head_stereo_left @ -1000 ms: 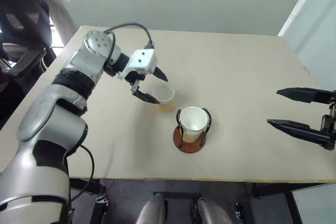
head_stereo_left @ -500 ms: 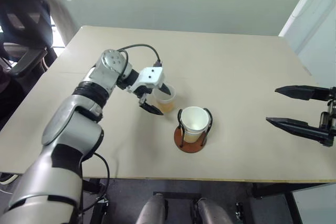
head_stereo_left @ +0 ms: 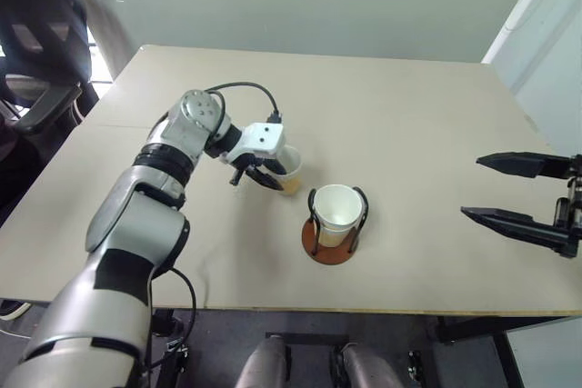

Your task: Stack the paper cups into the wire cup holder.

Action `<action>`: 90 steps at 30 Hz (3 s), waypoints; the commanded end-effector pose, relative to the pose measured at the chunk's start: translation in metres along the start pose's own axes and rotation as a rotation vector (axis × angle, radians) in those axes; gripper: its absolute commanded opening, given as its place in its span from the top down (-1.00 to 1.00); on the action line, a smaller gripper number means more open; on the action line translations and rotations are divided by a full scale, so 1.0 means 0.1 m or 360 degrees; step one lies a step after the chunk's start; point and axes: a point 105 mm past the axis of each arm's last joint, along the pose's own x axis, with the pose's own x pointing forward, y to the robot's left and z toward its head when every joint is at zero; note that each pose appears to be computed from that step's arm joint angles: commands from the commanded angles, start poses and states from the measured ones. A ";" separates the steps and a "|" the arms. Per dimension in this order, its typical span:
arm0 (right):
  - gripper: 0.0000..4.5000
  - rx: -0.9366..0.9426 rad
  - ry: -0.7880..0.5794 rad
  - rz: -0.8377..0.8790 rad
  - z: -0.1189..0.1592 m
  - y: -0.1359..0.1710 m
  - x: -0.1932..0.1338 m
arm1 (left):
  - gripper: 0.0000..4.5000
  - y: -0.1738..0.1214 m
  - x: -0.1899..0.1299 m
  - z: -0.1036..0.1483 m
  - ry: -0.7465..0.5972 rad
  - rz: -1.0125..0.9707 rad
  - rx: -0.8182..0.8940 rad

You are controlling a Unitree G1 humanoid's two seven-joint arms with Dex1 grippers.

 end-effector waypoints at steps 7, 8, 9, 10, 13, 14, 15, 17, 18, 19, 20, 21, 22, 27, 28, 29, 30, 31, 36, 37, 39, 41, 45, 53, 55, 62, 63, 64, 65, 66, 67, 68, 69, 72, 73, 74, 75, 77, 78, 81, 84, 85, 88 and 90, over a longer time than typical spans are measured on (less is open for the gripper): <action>-0.55 -0.0065 -0.0013 -0.0037 0.06 -0.04 -0.04 | 0.99 0.04 -0.16 0.11 -0.0011 0.0014 0.0075; -0.55 -0.0067 -0.0013 -0.0037 0.06 -0.04 -0.04 | 0.99 0.05 -0.19 0.13 -0.0012 0.0024 0.0088; -0.55 -0.0069 -0.0013 -0.0038 0.06 -0.05 -0.04 | 0.99 0.07 -0.23 0.17 -0.0024 0.0038 0.0106; -0.55 -0.0073 -0.0013 -0.0040 0.06 -0.05 -0.04 | 0.99 0.09 -0.27 0.23 -0.0044 0.0054 0.0125; -0.55 -0.0083 -0.0009 -0.0046 0.07 -0.07 -0.06 | 0.99 0.17 -0.49 0.57 -0.0162 0.0125 0.0253; -0.55 -0.0088 -0.0006 -0.0049 0.07 -0.08 -0.06 | 0.99 0.22 -0.62 0.81 -0.0249 0.0169 0.0335; -0.55 -0.0092 -0.0002 -0.0053 0.07 -0.09 -0.07 | 0.99 0.25 -0.76 1.08 -0.0357 0.0209 0.0424; -0.55 -0.0098 0.0002 -0.0058 0.07 -0.10 -0.07 | 0.99 0.24 -0.91 1.45 -0.0522 0.0224 0.0536; -0.55 -0.0103 0.0001 -0.0060 0.07 -0.11 -0.07 | 0.99 0.21 -0.93 1.59 -0.0605 0.0194 0.0567; -0.55 -0.0108 -0.0001 -0.0061 0.08 -0.11 -0.06 | 0.99 0.14 -0.91 1.68 -0.0663 0.0120 0.0589; -0.55 -0.0112 -0.0003 -0.0062 0.08 -0.11 -0.05 | 0.99 0.06 -0.87 1.73 -0.0688 0.0044 0.0609; -0.55 -0.0115 -0.0006 -0.0060 0.09 -0.11 -0.05 | 0.99 -0.02 -0.79 1.74 -0.0686 -0.0035 0.0633; -0.55 -0.0116 -0.0009 -0.0058 0.09 -0.10 -0.04 | 0.99 -0.08 -0.73 1.74 -0.0680 -0.0096 0.0646; -0.55 -0.0118 0.0005 -0.0077 0.10 -0.09 -0.08 | 0.99 -0.29 -0.56 1.72 -0.0632 -0.0307 0.0685; -0.55 -0.0117 0.0010 -0.0084 0.10 -0.09 -0.10 | 0.99 -0.31 -0.54 1.70 -0.0609 -0.0331 0.0691; -0.55 -0.0116 0.0015 -0.0090 0.10 -0.09 -0.12 | 0.99 -0.32 -0.52 1.68 -0.0585 -0.0347 0.0694; -0.55 -0.0116 0.0022 -0.0096 0.10 -0.09 -0.14 | 0.99 -0.32 -0.50 1.66 -0.0568 -0.0358 0.0694; -0.55 -0.0116 0.0028 -0.0100 0.10 -0.08 -0.16 | 0.99 -0.32 -0.48 1.64 -0.0555 -0.0362 0.0692; -0.55 -0.0103 0.0054 -0.0132 0.07 -0.06 -0.18 | 0.99 -0.30 -0.46 1.63 -0.0546 -0.0374 0.0699; -0.55 -0.0101 0.0059 -0.0135 0.06 -0.06 -0.18 | 0.99 -0.31 -0.47 1.65 -0.0556 -0.0378 0.0705; -0.55 -0.0100 0.0062 -0.0140 0.05 -0.05 -0.17 | 0.99 -0.34 -0.46 1.65 -0.0557 -0.0401 0.0711; -0.55 -0.0101 0.0060 -0.0142 0.06 -0.05 -0.17 | 0.99 -0.38 -0.43 1.63 -0.0540 -0.0440 0.0706; -0.55 -0.0101 0.0057 -0.0143 0.06 -0.04 -0.17 | 0.99 -0.41 -0.36 1.52 -0.0462 -0.0490 0.0683; -0.55 -0.0099 0.0060 -0.0146 0.05 -0.03 -0.17 | 0.99 -0.43 -0.28 1.45 -0.0427 -0.0533 0.0669; -0.55 -0.0101 0.0059 -0.0146 0.05 -0.03 -0.17 | 0.99 -0.44 -0.24 1.44 -0.0426 -0.0548 0.0667; -0.55 -0.0101 0.0061 -0.0144 0.05 -0.01 -0.17 | 0.99 -0.44 -0.21 1.41 -0.0418 -0.0561 0.0636; -0.55 -0.0100 0.0061 -0.0144 0.05 -0.01 -0.16 | 0.99 -0.42 -0.21 1.41 -0.0425 -0.0551 0.0622; -0.55 -0.0100 0.0061 -0.0144 0.05 -0.01 -0.16 | 0.91 -0.41 -0.21 1.42 -0.0428 -0.0547 0.0613; -0.55 -0.0099 0.0060 -0.0144 0.05 -0.01 -0.16 | 0.81 -0.41 -0.20 1.42 -0.0429 -0.0543 0.0609; -0.55 -0.0099 0.0059 -0.0142 0.06 -0.01 -0.16 | 0.72 -0.41 -0.20 1.42 -0.0429 -0.0543 0.0603; -0.55 -0.0099 0.0059 -0.0141 0.06 -0.01 -0.16 | 0.58 -0.41 -0.20 1.42 -0.0427 -0.0545 0.0600; -0.55 -0.0099 0.0059 -0.0140 0.06 -0.01 -0.16 | 0.41 -0.41 -0.20 1.41 -0.0427 -0.0545 0.0597; -0.55 -0.0098 0.0059 -0.0139 0.05 -0.02 -0.15 | 0.26 -0.41 -0.20 1.41 -0.0427 -0.0545 0.0596; -0.55 -0.0096 0.0056 -0.0128 0.05 -0.03 -0.13 | -0.19 -0.39 -0.22 1.40 -0.0425 -0.0525 0.0592; -0.55 -0.0095 0.0055 -0.0122 0.05 -0.03 -0.12 | -0.35 -0.38 -0.22 1.40 -0.0428 -0.0512 0.0594; -0.55 -0.0094 0.0055 -0.0115 0.04 -0.03 -0.12 | -0.53 -0.37 -0.23 1.41 -0.0439 -0.0497 0.0597; -0.55 -0.0092 0.0050 -0.0102 0.04 -0.03 -0.11 | -0.69 -0.34 -0.25 1.44 -0.0464 -0.0472 0.0602; -0.55 -0.0089 0.0039 -0.0081 0.03 -0.04 -0.08 | -0.99 -0.29 -0.28 1.49 -0.0512 -0.0422 0.0597; -0.55 -0.0086 0.0032 -0.0068 0.02 -0.06 -0.07 | -0.99 -0.25 -0.30 1.52 -0.0545 -0.0381 0.0585; -0.55 -0.0081 0.0066 -0.0027 -0.08 -0.17 0.05 | -0.99 -0.07 -0.50 1.47 -0.0644 -0.0139 0.0462; -0.55 -0.0061 0.0180 -0.0113 -0.32 -0.41 0.06 | -0.99 0.00 -0.71 1.22 -0.0633 0.0099 0.0284; -0.55 -0.0051 0.0193 -0.0130 -0.38 -0.49 0.06 | -0.99 0.04 -0.81 1.11 -0.0634 0.0233 0.0192; -0.55 -0.0032 0.0188 -0.0132 -0.49 -0.64 0.08 | -0.99 0.06 -1.13 0.70 -0.0590 0.0630 -0.0055; -0.55 -0.0018 0.0178 -0.0165 -0.56 -0.78 0.12 | -0.99 0.04 -1.35 0.41 -0.0594 0.0906 -0.0291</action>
